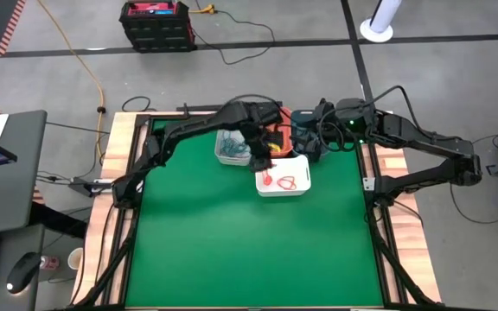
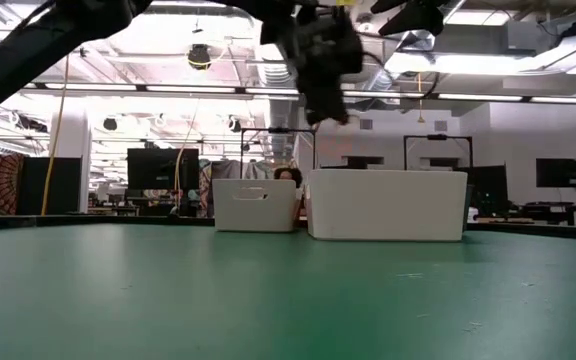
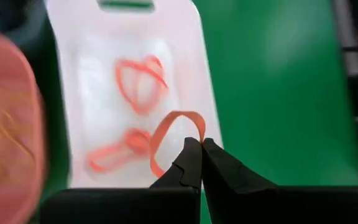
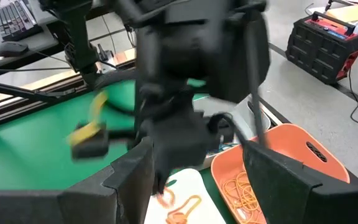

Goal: Sort rubber bands into baskets

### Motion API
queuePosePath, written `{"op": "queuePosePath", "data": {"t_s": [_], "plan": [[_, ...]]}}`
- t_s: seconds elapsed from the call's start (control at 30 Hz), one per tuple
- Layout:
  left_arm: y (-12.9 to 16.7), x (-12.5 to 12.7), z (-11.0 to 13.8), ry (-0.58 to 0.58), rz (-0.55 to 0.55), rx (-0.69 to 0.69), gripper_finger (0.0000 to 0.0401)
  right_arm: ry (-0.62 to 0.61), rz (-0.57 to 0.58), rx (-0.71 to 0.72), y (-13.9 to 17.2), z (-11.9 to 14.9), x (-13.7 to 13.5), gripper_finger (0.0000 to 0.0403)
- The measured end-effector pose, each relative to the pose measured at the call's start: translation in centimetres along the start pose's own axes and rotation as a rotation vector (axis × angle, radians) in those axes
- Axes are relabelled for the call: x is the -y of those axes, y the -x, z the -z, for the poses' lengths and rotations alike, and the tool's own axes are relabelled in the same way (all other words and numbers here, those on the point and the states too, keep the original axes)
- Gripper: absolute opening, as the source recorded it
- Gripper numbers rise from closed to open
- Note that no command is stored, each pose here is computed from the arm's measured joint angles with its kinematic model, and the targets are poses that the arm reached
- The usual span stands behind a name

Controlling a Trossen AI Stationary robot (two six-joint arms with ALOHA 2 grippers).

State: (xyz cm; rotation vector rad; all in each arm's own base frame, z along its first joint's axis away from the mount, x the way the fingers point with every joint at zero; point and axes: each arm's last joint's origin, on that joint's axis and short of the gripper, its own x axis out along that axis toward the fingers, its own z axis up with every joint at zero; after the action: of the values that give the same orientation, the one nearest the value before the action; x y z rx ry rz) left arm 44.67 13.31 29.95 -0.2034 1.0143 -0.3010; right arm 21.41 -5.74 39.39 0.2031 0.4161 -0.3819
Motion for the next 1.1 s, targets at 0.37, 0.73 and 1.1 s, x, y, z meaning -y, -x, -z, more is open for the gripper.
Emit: {"op": "queuePosePath", "data": {"t_s": [0.37, 0.73, 1.1], "plan": [[-5.9, -1.1, 1.2, 0.19, -0.082, 0.02, 0.0033, 0.002, -0.05, -0.009, 0.1, 0.2, -0.8, 0.0269], [-5.0, -1.4, 1.5, 0.197, -0.141, 0.014, 0.0203, -0.007, -0.056, -0.01, 0.1, 0.2, -1.0, 0.0269], [3.1, -4.3, 3.3, 0.221, -0.334, 0.014, 0.018, -0.016, -0.052, -0.016, 0.1, 0.3, -1.0, 0.0269]]}}
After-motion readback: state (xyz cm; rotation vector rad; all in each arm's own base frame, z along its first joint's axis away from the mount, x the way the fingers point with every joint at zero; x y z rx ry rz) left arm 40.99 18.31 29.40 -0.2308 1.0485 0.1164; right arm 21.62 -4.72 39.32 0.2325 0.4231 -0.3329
